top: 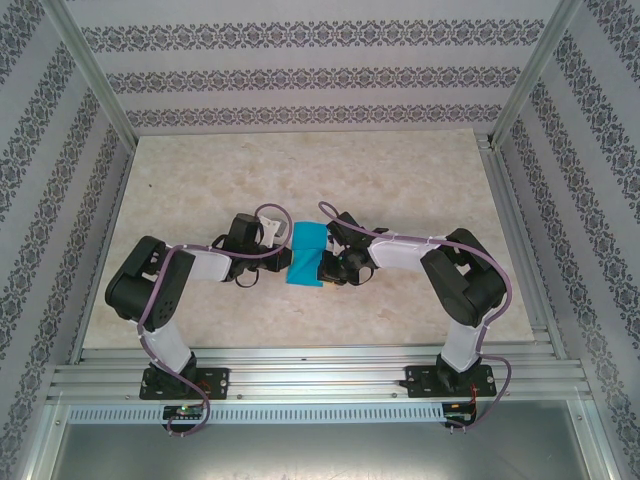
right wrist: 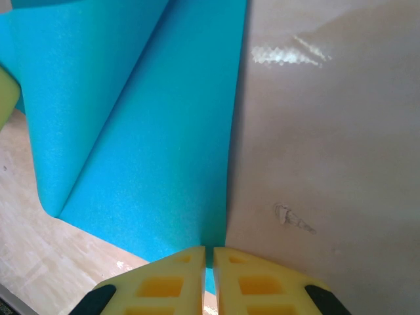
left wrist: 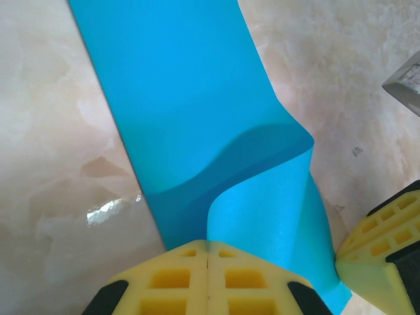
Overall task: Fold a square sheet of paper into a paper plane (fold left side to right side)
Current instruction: Fold the triangle a second time at the center of the table.
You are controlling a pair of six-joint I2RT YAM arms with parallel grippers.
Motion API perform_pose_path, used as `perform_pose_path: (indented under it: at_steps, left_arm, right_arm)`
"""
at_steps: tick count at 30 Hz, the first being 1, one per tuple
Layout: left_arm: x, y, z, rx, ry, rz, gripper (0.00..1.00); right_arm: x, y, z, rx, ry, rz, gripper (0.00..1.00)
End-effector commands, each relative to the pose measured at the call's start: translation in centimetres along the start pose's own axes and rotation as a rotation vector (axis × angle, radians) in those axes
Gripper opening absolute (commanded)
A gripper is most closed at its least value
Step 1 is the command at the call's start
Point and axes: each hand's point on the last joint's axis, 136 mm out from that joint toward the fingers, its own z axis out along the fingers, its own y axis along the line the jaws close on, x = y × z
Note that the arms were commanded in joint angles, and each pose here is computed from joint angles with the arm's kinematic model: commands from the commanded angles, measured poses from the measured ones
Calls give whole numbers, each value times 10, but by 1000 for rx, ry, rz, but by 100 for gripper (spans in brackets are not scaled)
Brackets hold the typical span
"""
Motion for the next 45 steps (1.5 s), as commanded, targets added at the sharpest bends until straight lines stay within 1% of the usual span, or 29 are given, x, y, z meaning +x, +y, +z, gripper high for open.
perform_pose_path:
  at_steps: [1,11,19,23,26,28,31,36,42,45]
  left_arm:
    - [-5,5,-3,-17,-12,21,0]
    - [3,10,8,-7,18,2,0]
    - [16,14,11,-9,48,-12,0]
    - [21,16,10,-15,56,-14,0]
    - [22,16,10,-14,56,-14,0]
    - [22,16,9,-14,57,-15,0]
    - [21,14,9,-10,51,-12,0]
    - [21,9,9,7,51,-6,0]
    - [14,2,8,36,37,4,0]
    - [12,-2,7,48,29,11,0]
  right_arm:
    - [9,-8,11,42,37,-15,13]
    - [9,-7,12,41,38,-14,14]
    - [5,-2,9,27,26,-27,15]
    - [-9,16,-7,-24,-27,-46,18]
    - [-25,33,-32,-80,-87,-57,23]
    - [-34,38,-46,-101,-121,-56,23]
    - [-48,48,-54,-153,-159,-41,21]
    - [-59,66,-40,-223,-164,-13,18]
    - [-68,77,-25,-241,-162,-7,17]
    - [-68,76,-22,-232,-156,-8,17]
